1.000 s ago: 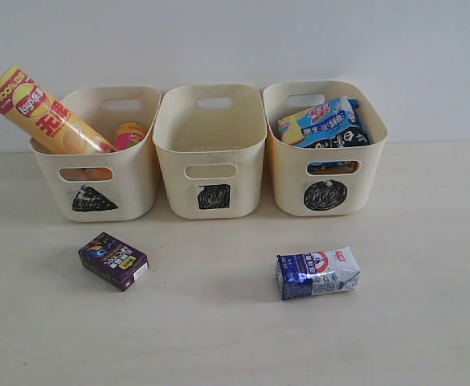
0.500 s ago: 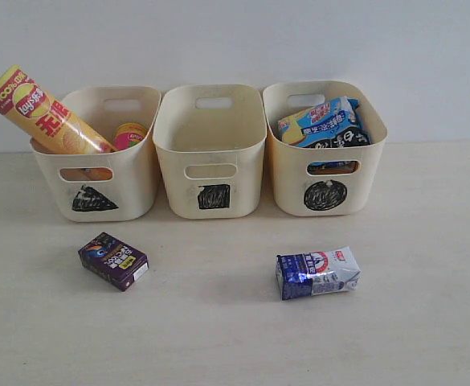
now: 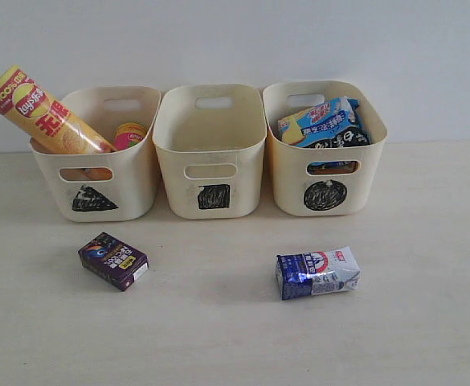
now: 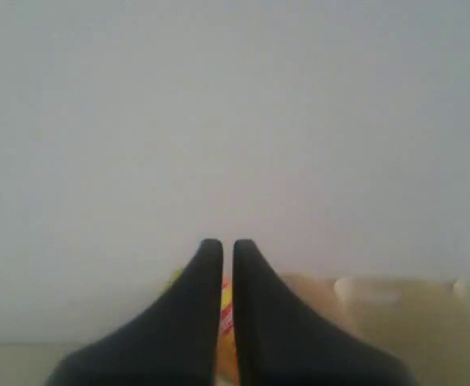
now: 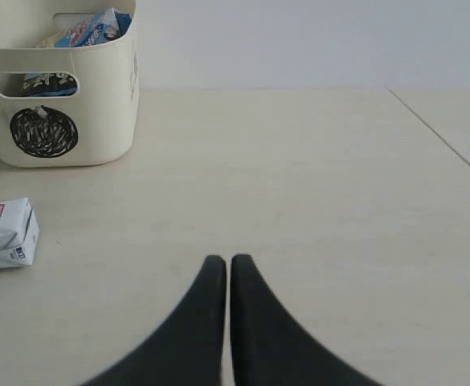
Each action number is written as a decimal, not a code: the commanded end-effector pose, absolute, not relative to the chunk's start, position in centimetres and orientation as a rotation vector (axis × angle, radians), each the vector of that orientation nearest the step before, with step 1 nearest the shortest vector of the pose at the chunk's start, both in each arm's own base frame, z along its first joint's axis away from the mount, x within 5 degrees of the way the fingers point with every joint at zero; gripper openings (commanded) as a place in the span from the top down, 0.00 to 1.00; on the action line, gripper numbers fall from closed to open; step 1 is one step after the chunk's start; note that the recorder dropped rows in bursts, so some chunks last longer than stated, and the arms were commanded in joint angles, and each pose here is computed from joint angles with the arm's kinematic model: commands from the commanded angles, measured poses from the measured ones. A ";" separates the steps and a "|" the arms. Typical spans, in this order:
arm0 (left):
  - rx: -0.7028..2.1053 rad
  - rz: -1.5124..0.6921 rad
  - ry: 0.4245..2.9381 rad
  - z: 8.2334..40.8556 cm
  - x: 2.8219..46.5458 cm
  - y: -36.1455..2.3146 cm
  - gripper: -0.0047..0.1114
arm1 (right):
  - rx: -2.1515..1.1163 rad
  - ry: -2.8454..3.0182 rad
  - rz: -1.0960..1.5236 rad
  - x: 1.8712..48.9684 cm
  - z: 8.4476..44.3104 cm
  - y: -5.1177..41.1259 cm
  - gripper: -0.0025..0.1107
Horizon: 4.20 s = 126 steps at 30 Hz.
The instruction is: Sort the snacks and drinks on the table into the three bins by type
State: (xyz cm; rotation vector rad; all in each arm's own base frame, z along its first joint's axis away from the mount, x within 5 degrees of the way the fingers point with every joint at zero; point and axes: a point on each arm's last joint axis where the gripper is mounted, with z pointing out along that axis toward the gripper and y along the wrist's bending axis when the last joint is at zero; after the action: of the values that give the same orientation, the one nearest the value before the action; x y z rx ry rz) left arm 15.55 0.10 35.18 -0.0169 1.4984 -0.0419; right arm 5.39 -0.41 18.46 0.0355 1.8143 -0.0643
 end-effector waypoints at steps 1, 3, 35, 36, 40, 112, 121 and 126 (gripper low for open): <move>0.072 0.135 1.755 34.5 19.2 0.5 0.92 | 0.030 1.807 -0.074 5.4 18.4 -0.4 0.98; 0.172 0.202 1.843 34.1 20.7 0.0 0.92 | 0.030 1.807 -0.074 5.4 18.4 -0.4 0.98; 2.222 -0.120 1.789 23.9 32.6 -11.1 0.92 | 0.030 1.807 -0.074 5.4 18.4 -0.4 0.98; 2.260 -0.115 1.744 23.7 33.0 -11.2 0.91 | 0.030 1.807 -0.074 5.4 18.4 -0.4 0.98; 2.329 -0.067 1.625 22.9 34.1 -11.5 0.72 | 0.030 1.807 -0.074 5.4 18.4 -0.4 0.98; 2.509 0.224 1.837 14.0 36.0 -14.2 0.92 | 0.030 1.805 -0.073 5.4 18.4 -0.4 0.98; 2.326 0.272 1.858 19.9 32.1 -19.6 0.92 | 0.030 1.805 -0.073 5.4 18.4 -0.4 0.98; 2.001 0.267 1.900 24.3 31.1 -20.5 0.92 | 0.030 1.805 -0.073 5.4 18.4 -0.4 0.98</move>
State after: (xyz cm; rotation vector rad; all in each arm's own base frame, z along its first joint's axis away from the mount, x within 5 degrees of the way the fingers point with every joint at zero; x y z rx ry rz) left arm 31.40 -20.26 22.30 2.1343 1.9134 0.2723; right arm 5.40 -0.41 18.30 0.0355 1.8192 -0.0642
